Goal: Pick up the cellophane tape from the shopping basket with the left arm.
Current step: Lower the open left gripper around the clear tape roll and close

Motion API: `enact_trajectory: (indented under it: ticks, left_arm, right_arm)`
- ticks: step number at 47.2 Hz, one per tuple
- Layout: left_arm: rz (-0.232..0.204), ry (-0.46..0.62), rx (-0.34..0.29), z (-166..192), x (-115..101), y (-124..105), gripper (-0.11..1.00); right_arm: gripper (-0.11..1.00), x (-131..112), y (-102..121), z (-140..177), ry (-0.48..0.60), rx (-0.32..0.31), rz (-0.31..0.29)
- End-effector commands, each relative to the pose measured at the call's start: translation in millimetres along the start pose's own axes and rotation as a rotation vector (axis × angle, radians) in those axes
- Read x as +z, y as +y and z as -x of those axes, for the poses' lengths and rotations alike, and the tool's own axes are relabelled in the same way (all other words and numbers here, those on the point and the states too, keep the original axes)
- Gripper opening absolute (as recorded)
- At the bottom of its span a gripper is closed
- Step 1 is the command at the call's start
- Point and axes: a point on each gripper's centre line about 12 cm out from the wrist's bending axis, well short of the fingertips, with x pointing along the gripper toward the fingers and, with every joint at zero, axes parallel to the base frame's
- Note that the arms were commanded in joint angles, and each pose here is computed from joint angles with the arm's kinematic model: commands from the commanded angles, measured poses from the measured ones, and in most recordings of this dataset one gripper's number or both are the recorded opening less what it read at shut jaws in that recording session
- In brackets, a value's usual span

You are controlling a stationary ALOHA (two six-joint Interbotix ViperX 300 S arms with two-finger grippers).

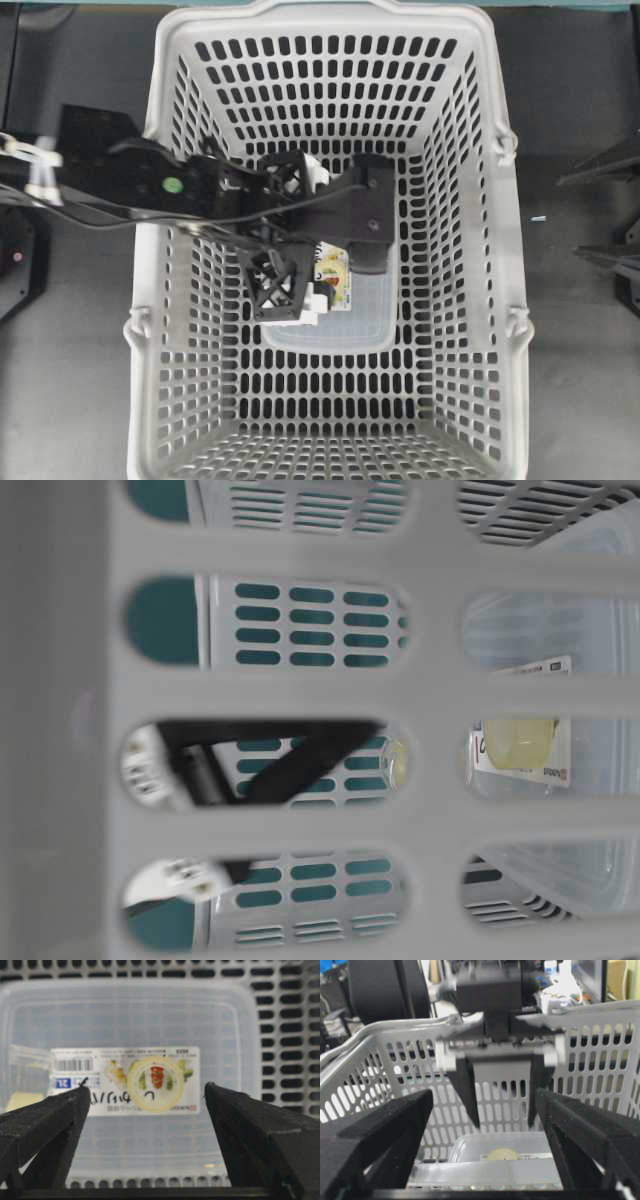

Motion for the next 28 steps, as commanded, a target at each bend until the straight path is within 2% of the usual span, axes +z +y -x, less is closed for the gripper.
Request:
enact_trajectory:
  ticks: [1, 14, 28]
  left_arm:
    - [-0.004, -0.006, 0.002, -3.7, 4.9, 0.0, 0.91]
    - [-0.02, 0.073, 0.004, -38.9, -5.9, -0.8, 0.91]
    - [-0.033, 0.11, 0.002, -54.6, -12.9, -3.8, 0.91]
  right_arm:
    - [0.8, 4.4, 1.5, -0.3, -0.002, 0.006, -0.006]
    - [0.8, 1.5, 1.3, 4.7, 0.028, 0.004, -0.006]
    - [0.8, 1.6, 1.3, 6.6, 0.028, 0.004, -0.006]
